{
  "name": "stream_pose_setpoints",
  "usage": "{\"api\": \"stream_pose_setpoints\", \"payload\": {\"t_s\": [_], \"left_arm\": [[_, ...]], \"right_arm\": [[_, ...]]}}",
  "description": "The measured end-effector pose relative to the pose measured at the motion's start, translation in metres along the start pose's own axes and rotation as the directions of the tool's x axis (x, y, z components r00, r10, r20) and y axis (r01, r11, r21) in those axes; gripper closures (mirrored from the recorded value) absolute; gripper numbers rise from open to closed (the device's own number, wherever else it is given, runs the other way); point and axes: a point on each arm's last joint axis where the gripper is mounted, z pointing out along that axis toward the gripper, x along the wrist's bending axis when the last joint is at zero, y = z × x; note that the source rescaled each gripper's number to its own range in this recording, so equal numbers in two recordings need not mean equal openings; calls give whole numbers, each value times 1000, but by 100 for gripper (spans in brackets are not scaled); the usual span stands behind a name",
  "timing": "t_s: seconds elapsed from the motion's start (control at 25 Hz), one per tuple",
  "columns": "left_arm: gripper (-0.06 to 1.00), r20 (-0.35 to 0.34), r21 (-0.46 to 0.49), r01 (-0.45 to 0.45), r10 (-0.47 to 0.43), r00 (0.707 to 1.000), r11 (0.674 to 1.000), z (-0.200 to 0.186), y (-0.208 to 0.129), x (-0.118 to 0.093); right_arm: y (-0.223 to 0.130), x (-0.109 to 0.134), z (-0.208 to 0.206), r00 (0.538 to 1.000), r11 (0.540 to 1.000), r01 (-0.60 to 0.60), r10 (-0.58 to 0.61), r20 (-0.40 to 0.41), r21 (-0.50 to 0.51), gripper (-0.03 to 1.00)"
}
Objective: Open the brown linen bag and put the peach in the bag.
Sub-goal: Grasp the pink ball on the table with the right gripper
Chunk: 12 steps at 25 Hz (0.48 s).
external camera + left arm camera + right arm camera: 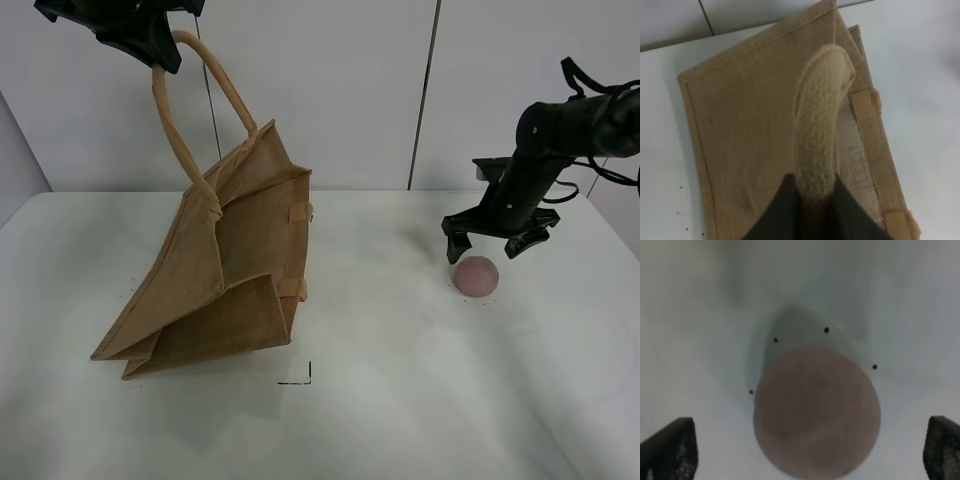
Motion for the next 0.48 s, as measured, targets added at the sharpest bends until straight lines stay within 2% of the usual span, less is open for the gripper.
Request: {"api": "stream_pose_setpoints", "payload": {"t_s": [0.36,0.44,0.48], "left_arm": [[94,0,0,0,0,1000,1000,0,0,0],[94,0,0,0,0,1000,1000,0,0,0],[94,0,0,0,0,1000,1000,0,0,0]], "right_arm": [[-4,-2,38,1000,998,-20,19,1,67,-3],[-1,-2,40,1000,999,-29,29,1,40,4],[-1,-2,40,1000,999,-30,30,1,36,12]]}}
